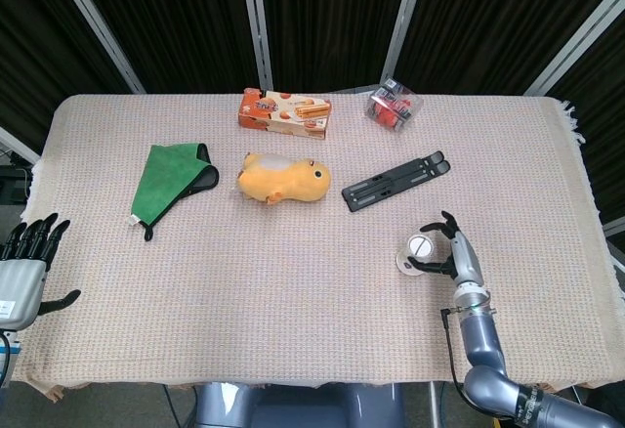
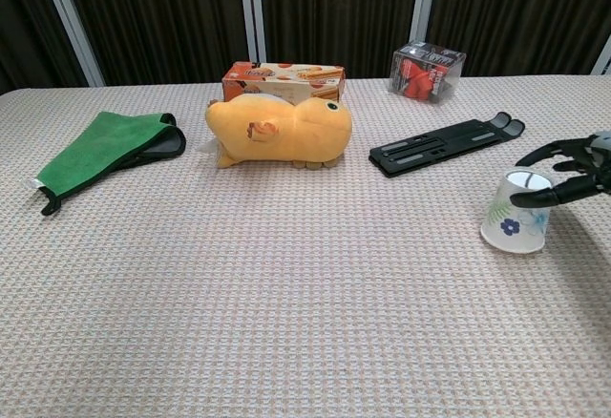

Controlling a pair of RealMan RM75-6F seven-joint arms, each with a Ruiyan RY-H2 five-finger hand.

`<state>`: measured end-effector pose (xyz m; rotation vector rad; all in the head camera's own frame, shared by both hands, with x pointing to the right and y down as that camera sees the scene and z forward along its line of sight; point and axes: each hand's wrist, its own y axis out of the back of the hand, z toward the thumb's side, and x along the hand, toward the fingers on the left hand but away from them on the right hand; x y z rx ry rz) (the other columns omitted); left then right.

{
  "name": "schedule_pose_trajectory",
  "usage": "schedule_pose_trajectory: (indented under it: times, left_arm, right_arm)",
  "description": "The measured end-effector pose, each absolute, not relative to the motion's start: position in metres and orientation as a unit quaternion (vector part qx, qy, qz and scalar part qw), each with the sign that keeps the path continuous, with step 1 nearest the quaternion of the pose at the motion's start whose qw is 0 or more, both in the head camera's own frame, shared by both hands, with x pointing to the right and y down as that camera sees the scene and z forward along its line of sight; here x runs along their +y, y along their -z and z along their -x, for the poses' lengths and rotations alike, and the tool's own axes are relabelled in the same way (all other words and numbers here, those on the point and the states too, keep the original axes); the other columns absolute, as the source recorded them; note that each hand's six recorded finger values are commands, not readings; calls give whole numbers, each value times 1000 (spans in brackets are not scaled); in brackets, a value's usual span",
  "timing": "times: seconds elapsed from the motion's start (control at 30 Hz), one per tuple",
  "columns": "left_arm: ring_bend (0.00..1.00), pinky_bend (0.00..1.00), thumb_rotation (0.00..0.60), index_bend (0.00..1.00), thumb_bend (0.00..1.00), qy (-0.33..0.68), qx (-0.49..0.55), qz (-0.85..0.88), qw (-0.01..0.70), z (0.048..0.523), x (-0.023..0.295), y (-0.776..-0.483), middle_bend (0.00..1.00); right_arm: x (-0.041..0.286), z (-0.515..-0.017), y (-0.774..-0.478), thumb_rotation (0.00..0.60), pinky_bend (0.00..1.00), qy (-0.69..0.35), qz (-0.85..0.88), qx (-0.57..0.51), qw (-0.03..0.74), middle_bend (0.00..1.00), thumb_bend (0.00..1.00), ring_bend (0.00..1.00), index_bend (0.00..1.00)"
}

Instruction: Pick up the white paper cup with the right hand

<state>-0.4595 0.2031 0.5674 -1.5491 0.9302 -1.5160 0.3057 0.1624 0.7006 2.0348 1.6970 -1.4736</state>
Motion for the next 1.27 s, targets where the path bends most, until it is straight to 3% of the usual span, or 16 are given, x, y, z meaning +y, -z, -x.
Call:
schedule_pose_trajectory:
  times: [0.23,0.5,0.77,1.03,1.27]
  left_arm:
    - [0,0,600,0,0,594,364,607,382,459,203,-567,0]
    - [0,0,600,0,0,594,364,607,382,460,203,-567,0]
    - [0,0,600,0,0,594,364,607,382,459,203,-567,0]
    - [0,0,600,0,0,595,366,605,383,459,203,-568,0]
    - [0,0,600,0,0,595,368,603,383,459,203,-567,0]
  right_arm:
    - [166,-319,-690,600,0,495,-673,548,41,0,200,0,146]
    - [159,-326,-666,600,0,488,-684,542,5,0,180,0,129]
    - [155,-350,-616,600,0,510,-696,481,-156,0,109,0,26]
    - [179,-385,-600,600,0,570,-639,388,-341,0,61,0,0]
    - [190,-393,-598,600,0,578,-627,377,-362,0,62,0,0]
